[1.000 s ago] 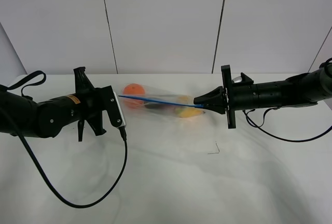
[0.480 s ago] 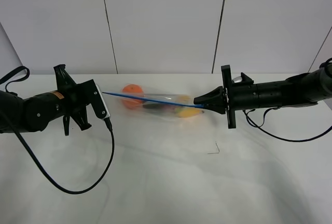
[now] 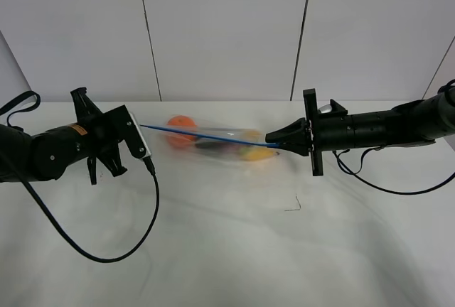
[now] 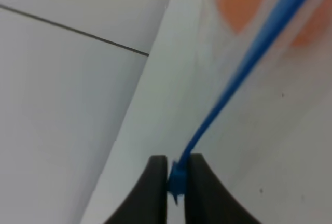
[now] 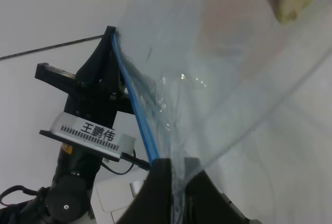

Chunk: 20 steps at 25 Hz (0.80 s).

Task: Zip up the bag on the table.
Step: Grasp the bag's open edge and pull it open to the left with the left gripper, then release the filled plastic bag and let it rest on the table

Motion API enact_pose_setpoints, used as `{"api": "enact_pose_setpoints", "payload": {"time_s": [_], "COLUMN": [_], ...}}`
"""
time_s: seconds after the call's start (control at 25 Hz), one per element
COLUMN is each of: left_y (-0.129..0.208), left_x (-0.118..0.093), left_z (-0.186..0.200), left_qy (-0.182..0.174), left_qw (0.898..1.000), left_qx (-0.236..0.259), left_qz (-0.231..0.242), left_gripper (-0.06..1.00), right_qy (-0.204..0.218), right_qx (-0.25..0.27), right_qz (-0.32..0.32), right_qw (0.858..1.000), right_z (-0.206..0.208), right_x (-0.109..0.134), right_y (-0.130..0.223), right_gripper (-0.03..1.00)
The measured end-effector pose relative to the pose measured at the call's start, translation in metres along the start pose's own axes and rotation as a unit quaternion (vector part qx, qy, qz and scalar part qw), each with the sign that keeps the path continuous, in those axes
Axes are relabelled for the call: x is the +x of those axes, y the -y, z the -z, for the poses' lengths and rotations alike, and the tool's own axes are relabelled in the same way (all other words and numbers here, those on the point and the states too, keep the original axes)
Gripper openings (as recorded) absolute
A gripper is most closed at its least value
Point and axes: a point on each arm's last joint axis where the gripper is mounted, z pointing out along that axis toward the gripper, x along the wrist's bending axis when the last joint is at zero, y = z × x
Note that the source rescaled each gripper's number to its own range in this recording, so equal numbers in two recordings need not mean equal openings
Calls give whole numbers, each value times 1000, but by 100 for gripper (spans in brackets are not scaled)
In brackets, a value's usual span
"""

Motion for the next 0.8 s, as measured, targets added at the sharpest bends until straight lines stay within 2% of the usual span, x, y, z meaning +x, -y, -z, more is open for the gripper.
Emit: {"api": "enact_pose_setpoints", "payload": {"time_s": [0.04, 0.12, 0.2, 0.28, 0.44, 0.56, 0.68, 0.8], "left_y": [2, 5, 7, 9, 22, 34, 42, 47], "left_x": [2, 4, 3, -1, -4, 4, 13, 16], "left_z": [0, 0, 1, 4, 7, 7, 8, 8], "left_qy": [-7, -16, -16, -11, -8, -29, -66, -76], "left_qw": [1000, 998, 996, 995, 994, 988, 973, 951], "left_qx": [3, 10, 11, 16, 35, 49, 47, 47], "left_qz": [26, 67, 87, 96, 108, 144, 217, 295], "left_gripper": [17, 42, 63, 78, 86, 88, 88, 88], "right_qy": [0, 2, 2, 2, 2, 2, 2, 2], "right_qx": [0, 1, 1, 1, 0, 0, 0, 0], "right_qz": [0, 1, 1, 1, 0, 0, 0, 0], "right_qw": [1000, 1000, 1000, 1000, 1000, 1000, 1000, 1000], "right_z": [0, 1, 1, 1, 1, 1, 1, 1], "right_x": [0, -1, -1, -1, -1, -1, -1, -1], "right_y": [0, 0, 0, 0, 0, 0, 0, 0], "right_gripper": [0, 0, 0, 0, 0, 0, 0, 0]}}
